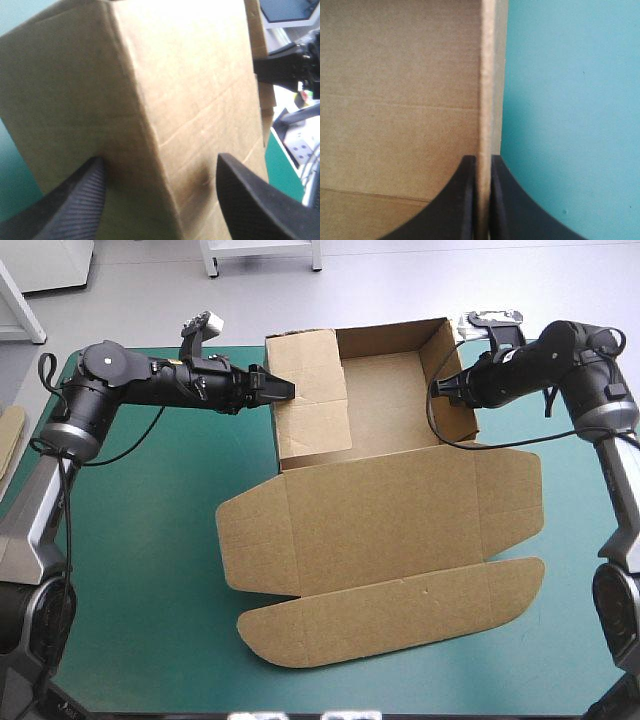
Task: Fold the box
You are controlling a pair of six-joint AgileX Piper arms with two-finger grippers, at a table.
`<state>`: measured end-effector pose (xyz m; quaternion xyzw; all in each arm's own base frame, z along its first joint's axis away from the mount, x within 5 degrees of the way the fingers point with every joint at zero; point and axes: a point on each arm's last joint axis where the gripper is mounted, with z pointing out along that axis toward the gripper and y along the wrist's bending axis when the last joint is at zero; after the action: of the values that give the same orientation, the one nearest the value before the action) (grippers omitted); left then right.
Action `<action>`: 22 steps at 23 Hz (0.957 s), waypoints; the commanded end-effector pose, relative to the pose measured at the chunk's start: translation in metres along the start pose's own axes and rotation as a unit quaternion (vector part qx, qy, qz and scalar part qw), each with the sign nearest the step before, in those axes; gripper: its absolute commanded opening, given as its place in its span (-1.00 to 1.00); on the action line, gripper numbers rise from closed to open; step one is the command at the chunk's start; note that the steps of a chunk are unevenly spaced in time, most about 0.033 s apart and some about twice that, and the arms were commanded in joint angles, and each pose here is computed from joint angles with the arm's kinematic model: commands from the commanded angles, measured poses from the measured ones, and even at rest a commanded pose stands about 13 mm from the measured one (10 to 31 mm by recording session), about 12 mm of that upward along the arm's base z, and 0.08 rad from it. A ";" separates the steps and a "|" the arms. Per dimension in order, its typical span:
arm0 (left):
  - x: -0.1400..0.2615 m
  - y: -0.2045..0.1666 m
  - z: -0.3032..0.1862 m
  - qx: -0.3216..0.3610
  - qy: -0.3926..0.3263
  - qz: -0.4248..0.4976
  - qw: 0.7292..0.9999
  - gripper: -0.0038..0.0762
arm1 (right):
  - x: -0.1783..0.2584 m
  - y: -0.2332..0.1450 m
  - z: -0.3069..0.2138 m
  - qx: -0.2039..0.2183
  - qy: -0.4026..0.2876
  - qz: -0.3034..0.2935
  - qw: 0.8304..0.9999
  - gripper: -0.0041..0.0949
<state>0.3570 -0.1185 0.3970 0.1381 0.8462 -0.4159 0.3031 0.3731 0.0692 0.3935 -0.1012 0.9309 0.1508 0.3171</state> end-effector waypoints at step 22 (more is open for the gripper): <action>-0.002 -0.034 0.009 -0.195 -0.067 -0.026 0.978 -0.21 | -0.008 0.046 -0.019 -0.005 -0.056 -0.021 0.998 -0.94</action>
<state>0.3576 -0.1448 0.3806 0.0309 0.9217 -0.2188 0.3188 0.3676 0.1033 0.3916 -0.1140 0.9327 0.1271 0.3176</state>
